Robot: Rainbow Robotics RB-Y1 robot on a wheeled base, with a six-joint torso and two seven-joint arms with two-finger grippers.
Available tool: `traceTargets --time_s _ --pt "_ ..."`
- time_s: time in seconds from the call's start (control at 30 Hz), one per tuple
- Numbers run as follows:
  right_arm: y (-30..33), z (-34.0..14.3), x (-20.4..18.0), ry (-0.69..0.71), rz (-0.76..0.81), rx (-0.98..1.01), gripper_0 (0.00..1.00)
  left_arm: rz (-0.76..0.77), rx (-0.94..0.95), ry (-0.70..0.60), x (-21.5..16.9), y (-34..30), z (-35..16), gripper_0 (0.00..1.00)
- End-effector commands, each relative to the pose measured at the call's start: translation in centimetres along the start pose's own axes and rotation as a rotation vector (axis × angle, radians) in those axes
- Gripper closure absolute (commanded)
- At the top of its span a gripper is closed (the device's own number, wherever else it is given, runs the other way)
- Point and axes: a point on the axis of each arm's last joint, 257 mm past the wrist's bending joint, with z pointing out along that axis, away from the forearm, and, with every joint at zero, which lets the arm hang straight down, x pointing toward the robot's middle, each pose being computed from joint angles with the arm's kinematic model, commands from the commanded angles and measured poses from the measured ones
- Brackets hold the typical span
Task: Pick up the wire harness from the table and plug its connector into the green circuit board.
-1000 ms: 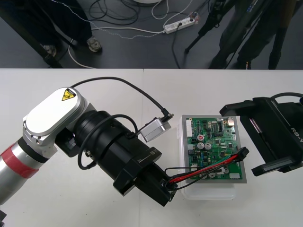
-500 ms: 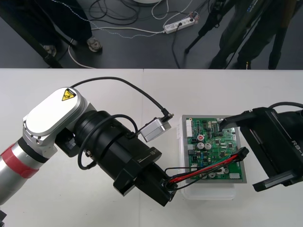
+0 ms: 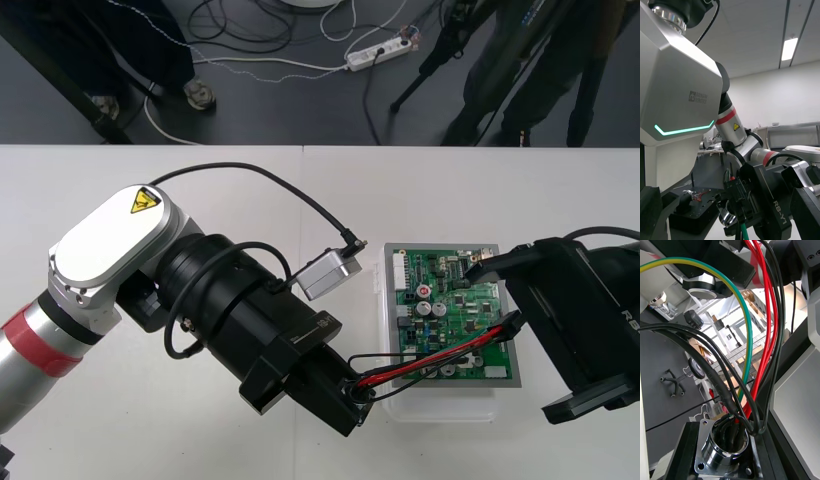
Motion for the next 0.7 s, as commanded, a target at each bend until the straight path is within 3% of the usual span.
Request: traceTargets --time_s 0.03,0.7 --pt "0.3 0.0 -0.8 -0.015 -0.024 -0.017 0.0 -0.013 0.065 0.048 -0.4 -1.7 1.1 1.0" --pt "1.3 0.8 0.2 -0.011 0.017 -0.052 0.0 -0.014 0.064 0.048 -0.4 -1.7 1.1 1.0"
